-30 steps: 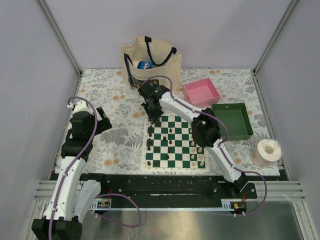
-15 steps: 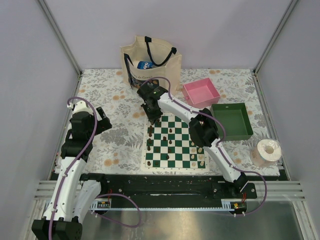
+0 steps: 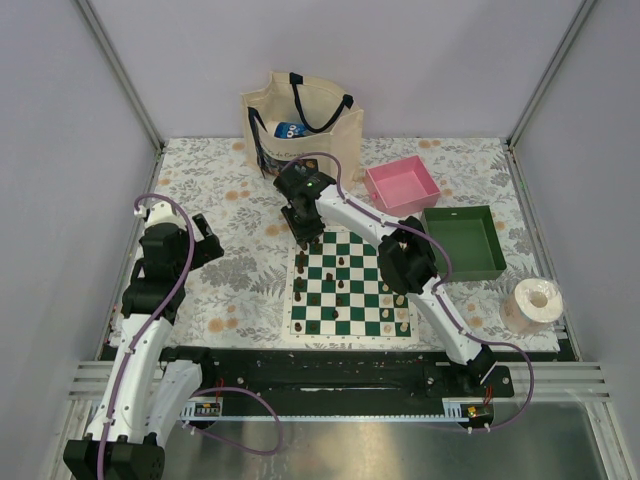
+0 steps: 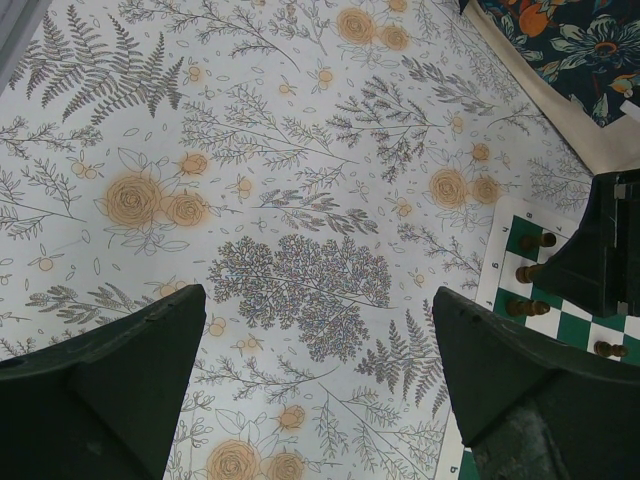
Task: Set up the chess pieces on the board
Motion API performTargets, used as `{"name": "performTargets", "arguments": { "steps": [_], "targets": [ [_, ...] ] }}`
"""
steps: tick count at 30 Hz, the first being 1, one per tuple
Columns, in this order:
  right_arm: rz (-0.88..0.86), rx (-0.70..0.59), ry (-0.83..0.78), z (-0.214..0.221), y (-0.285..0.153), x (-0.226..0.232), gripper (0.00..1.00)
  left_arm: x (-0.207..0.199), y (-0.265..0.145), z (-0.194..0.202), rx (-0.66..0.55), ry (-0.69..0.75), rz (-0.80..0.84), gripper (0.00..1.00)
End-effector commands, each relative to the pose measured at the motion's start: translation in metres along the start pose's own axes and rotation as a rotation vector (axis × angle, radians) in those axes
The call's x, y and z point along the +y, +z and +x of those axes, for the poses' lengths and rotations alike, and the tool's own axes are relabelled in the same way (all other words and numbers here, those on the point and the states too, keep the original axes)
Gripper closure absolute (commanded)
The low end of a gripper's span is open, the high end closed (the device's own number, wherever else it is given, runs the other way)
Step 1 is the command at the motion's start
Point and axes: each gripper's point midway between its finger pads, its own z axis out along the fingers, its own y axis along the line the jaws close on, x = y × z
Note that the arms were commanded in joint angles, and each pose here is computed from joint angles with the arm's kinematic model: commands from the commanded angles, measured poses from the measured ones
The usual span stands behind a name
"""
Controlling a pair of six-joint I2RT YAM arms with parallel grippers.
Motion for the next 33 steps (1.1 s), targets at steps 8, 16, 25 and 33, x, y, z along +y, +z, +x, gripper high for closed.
{"name": "performTargets", "arguments": {
  "steps": [8,16,25,33],
  "targets": [
    [-0.061,-0.222,-0.034,-0.037,-0.098,0.013,0.50,-0.006,0.001,-0.013,-0.047,-0.039,0.021,0.01],
    [-0.027,-0.328,0.005,-0.022,-0.153,-0.007,0.44,-0.022,0.006,-0.005,0.031,-0.018,0.095,0.01],
    [0.011,-0.437,0.230,0.057,-0.191,-0.068,0.38,-0.103,0.005,0.018,0.197,-0.086,0.291,0.01],
    [0.212,-0.578,0.479,0.098,-0.224,-0.128,0.34,-0.190,0.000,0.050,0.259,-0.278,0.262,0.04]
  ]
}}
